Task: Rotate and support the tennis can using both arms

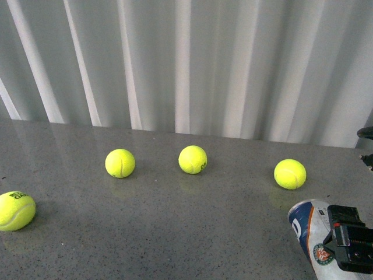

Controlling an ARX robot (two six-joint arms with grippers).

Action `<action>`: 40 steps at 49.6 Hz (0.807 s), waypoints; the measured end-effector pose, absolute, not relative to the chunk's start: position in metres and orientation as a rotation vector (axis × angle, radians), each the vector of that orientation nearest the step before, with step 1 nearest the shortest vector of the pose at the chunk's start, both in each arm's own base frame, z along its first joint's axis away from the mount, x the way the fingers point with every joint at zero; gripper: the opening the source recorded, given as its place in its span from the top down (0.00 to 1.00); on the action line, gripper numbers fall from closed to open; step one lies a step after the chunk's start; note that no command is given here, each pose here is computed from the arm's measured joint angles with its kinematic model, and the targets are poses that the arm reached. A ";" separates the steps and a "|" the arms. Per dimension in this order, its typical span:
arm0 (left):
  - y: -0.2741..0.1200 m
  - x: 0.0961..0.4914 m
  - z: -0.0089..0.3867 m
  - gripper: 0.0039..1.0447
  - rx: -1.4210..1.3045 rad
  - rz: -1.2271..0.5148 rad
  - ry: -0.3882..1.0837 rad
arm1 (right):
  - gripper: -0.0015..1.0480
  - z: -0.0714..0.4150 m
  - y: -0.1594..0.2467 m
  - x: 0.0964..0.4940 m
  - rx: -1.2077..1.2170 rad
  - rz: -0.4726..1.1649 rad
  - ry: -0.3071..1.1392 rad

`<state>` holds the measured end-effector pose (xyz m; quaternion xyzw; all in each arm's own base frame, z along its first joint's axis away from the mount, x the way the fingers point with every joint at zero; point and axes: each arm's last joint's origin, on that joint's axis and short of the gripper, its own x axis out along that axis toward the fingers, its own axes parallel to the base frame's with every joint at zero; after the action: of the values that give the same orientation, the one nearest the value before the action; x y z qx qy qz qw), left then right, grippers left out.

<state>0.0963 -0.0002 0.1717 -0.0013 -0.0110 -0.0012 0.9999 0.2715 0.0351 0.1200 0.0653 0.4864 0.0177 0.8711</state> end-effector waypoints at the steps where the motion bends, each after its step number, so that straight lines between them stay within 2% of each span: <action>1: 0.000 0.096 0.172 0.06 -0.003 -0.002 -0.022 | 0.07 0.118 0.036 0.273 0.136 0.042 1.023; 33: 0.000 0.096 0.172 0.06 -0.003 -0.002 -0.022 | 0.07 0.060 0.042 0.330 0.152 0.060 1.114; 40: 0.000 0.096 0.172 0.06 -0.003 -0.003 -0.022 | 0.22 0.060 0.048 0.331 0.129 0.110 1.102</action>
<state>0.0963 -0.0002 0.1717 -0.0013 -0.0110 -0.0013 0.9999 0.3310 0.0480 0.0595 0.0613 0.5228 0.0524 0.8487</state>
